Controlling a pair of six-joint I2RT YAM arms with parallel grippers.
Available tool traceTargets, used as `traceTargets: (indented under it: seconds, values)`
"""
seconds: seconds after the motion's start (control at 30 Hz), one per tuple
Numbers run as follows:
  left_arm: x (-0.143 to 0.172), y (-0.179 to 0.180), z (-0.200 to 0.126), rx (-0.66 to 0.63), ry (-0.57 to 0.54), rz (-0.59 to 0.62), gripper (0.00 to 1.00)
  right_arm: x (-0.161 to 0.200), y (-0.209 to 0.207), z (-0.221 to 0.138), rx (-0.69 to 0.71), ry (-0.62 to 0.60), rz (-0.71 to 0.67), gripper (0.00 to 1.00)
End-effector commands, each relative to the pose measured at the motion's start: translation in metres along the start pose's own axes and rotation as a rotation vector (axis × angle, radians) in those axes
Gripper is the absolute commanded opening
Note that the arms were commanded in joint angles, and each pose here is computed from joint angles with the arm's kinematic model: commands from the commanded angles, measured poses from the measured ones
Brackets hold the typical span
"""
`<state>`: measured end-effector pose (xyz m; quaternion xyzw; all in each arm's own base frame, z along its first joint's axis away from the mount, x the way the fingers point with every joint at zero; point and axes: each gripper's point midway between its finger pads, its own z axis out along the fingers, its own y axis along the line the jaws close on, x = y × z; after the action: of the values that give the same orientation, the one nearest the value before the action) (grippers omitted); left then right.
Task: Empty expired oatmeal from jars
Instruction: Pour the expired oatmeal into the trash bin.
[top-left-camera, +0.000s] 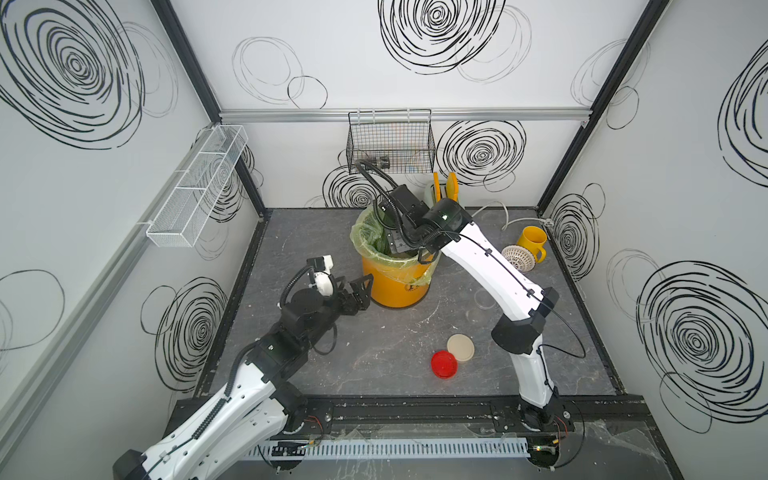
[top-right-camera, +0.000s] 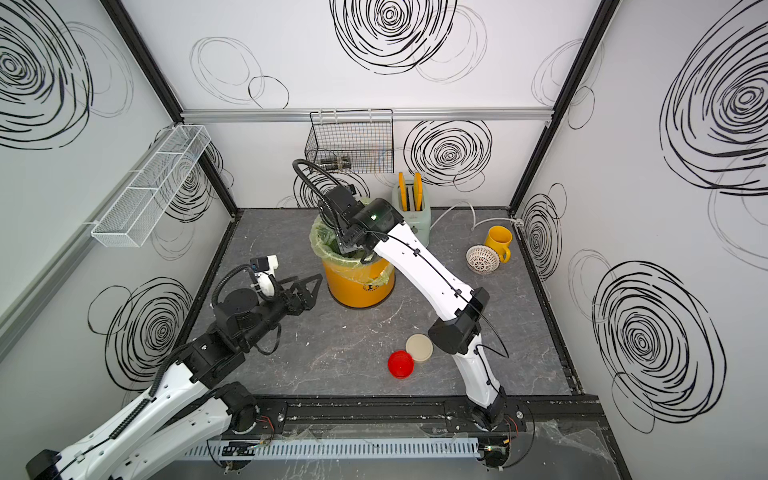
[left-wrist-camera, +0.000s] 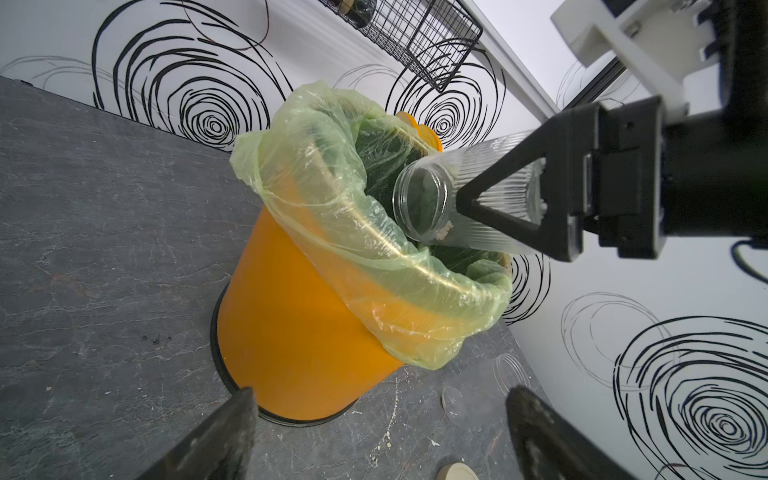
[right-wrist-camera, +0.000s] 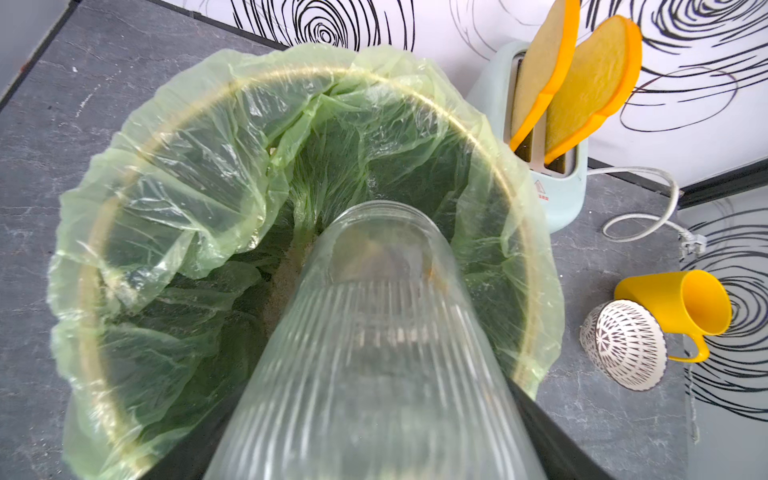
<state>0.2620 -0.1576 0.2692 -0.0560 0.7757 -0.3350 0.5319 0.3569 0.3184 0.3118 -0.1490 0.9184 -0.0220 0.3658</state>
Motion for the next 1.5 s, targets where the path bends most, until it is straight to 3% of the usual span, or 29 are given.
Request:
traceTargets:
  seconds: [0.0,0.17,0.33,0.6,0.73,0.97,1.3,1.47]
  values:
    - [-0.005,-0.008,-0.001,0.036,-0.028,-0.013,0.96,-0.017,-0.010,-0.015,0.041,-0.077,0.018,0.00]
    - [-0.005,-0.007,0.001,0.033,-0.024,-0.011,0.96,-0.020,-0.012,-0.023,0.034,-0.094,0.027,0.00]
    - [-0.004,-0.007,0.003,0.029,-0.018,-0.007,0.96,-0.006,-0.012,-0.006,0.052,-0.035,0.006,0.00]
    - [-0.004,-0.007,0.002,0.026,-0.016,-0.002,0.96,-0.032,-0.019,-0.034,-0.021,-0.136,0.054,0.00]
    - [-0.009,-0.010,0.001,0.029,-0.017,0.012,0.96,-0.040,-0.024,-0.049,-0.071,-0.208,0.066,0.00]
    - [-0.014,-0.020,-0.002,0.070,-0.012,0.043,0.96,-0.044,-0.033,-0.074,-0.339,-0.331,0.154,0.00]
    - [-0.018,-0.054,-0.004,0.220,0.040,0.089,0.96,-0.037,-0.053,-0.092,-0.603,-0.528,0.195,0.00]
    - [-0.022,-0.071,-0.005,0.264,0.088,0.078,0.96,-0.026,-0.060,-0.116,-0.662,-0.746,0.137,0.00]
